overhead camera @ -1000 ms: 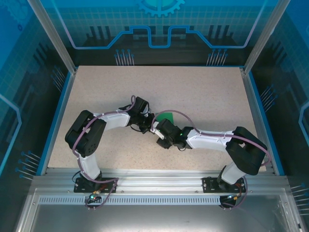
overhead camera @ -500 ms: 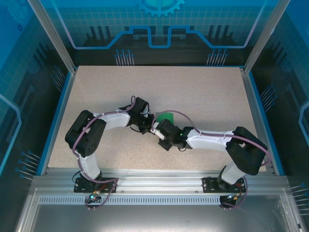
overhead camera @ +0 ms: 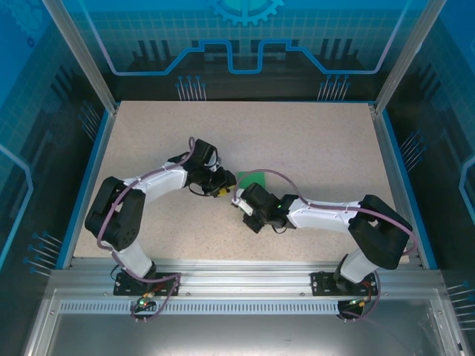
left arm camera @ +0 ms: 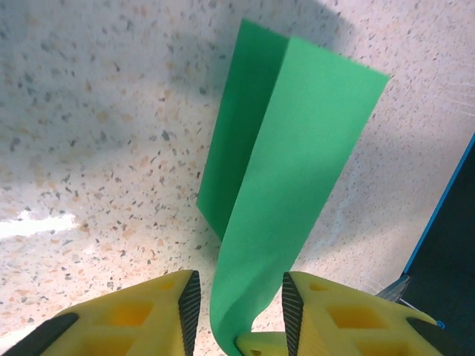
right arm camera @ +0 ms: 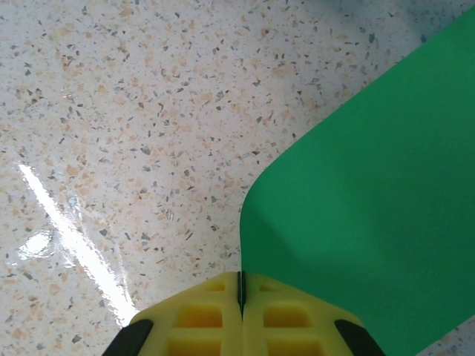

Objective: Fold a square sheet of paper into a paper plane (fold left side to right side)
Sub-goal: Third fold the triangle at the center of the table.

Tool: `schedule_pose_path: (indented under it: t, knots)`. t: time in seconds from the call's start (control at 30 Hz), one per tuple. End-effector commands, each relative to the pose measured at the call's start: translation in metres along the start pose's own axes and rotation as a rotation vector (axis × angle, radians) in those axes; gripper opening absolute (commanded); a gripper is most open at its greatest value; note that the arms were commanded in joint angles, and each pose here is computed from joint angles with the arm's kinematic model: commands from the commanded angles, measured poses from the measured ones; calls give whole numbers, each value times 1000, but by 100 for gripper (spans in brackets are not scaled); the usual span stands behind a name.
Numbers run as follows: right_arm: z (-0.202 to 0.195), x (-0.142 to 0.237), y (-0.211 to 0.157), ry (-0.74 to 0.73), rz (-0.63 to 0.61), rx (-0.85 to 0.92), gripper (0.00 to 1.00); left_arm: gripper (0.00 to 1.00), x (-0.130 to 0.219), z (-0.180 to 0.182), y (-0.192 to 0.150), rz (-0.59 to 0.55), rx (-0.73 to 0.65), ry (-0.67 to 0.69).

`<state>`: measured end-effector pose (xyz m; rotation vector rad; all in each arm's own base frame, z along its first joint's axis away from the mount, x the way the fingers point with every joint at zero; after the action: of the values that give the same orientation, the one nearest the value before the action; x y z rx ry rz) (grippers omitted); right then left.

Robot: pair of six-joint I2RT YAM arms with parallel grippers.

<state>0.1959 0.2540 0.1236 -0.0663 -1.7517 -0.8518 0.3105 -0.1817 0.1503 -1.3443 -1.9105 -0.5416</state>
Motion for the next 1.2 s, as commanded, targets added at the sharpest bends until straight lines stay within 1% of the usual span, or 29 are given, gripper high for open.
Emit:
schedule_pose_path:
  t: [0.0,0.17,0.27,0.37,0.5,0.83,1.17]
  knots:
    - [-2,-2,-8,15,23,-39,0,35,-3,-13,9,30,-37,-18]
    - [-5,-2,-11,7,30,-57,0,29,-31,-34,25,93,-73,-65]
    - [-7,-2,-11,0,32,-67,1,26,-49,-43,29,134,-90,-59]
    - [-10,-1,-11,-3,34,-83,1,25,-65,-45,31,157,-96,-38]
    - [-12,-1,-12,9,34,-100,2,24,-81,-41,35,176,-92,-16]
    - [-20,1,-7,107,20,-156,3,21,-113,-24,41,222,-103,74]
    - [-36,0,-6,148,21,-237,3,18,-125,-10,36,237,-124,150]
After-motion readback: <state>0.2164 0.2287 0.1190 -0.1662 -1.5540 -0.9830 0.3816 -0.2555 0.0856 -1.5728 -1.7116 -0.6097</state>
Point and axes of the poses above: each hand's point on the last joint's axis, 136 mm out from that joint toward the fingers, its own x axis back along the fingers, its own z axis along the line the jaws close on, y = z × x, the point moved 9 cm from there along x, back along the fingers, and after that the axes turned 3 degrees about x, right-handed, at the moved point
